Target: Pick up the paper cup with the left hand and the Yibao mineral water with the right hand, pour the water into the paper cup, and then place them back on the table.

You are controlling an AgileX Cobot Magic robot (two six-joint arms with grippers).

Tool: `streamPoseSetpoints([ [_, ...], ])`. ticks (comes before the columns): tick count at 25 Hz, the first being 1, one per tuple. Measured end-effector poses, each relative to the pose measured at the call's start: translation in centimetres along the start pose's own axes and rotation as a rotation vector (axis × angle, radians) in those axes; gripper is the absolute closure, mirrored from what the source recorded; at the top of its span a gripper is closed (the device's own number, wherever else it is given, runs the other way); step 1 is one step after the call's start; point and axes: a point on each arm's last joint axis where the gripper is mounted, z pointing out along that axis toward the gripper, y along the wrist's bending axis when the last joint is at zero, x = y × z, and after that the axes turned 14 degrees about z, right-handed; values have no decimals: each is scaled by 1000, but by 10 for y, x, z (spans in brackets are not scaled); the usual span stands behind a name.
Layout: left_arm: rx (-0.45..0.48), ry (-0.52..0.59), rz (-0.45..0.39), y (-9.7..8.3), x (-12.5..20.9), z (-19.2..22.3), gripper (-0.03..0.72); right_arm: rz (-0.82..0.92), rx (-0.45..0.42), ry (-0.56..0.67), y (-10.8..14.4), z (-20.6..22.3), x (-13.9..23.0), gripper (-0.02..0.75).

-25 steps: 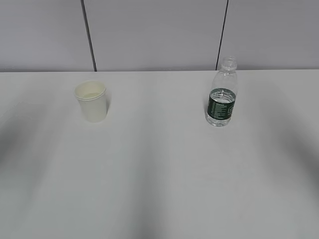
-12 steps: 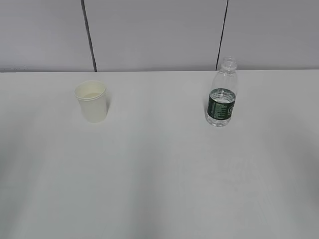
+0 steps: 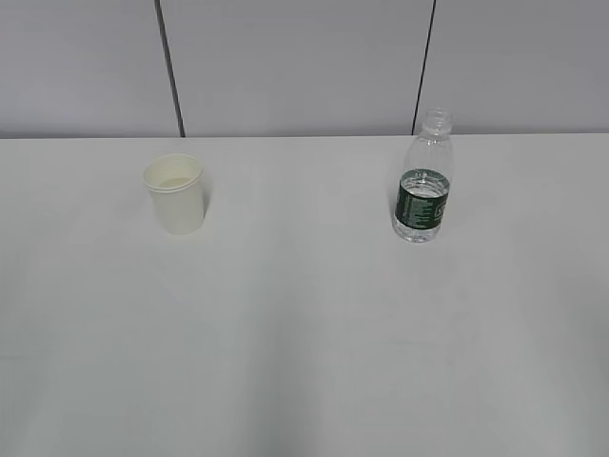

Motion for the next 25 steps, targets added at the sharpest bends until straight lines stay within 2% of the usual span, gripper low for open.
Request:
streamPoseSetpoints([
  [5, -20, -142, 1, -3, 21, -17, 223, -30, 4, -99, -11, -3, 25, 152],
  [10, -9, -174, -2, -7, 38, -14, 223, -42, -17, -177, -18, 1, 44, 153],
  [16, -24, -237, 10, -6, 34, -12, 223, -66, -34, -303, -23, -2, 54, 153],
  [19, -43, -289, 16, -4, 30, -5, 223, -69, -31, -309, -23, 1, 54, 152],
  [25, -55, -297, 22, -3, 29, -4, 229, -70, -34, -318, -23, 0, 53, 153],
])
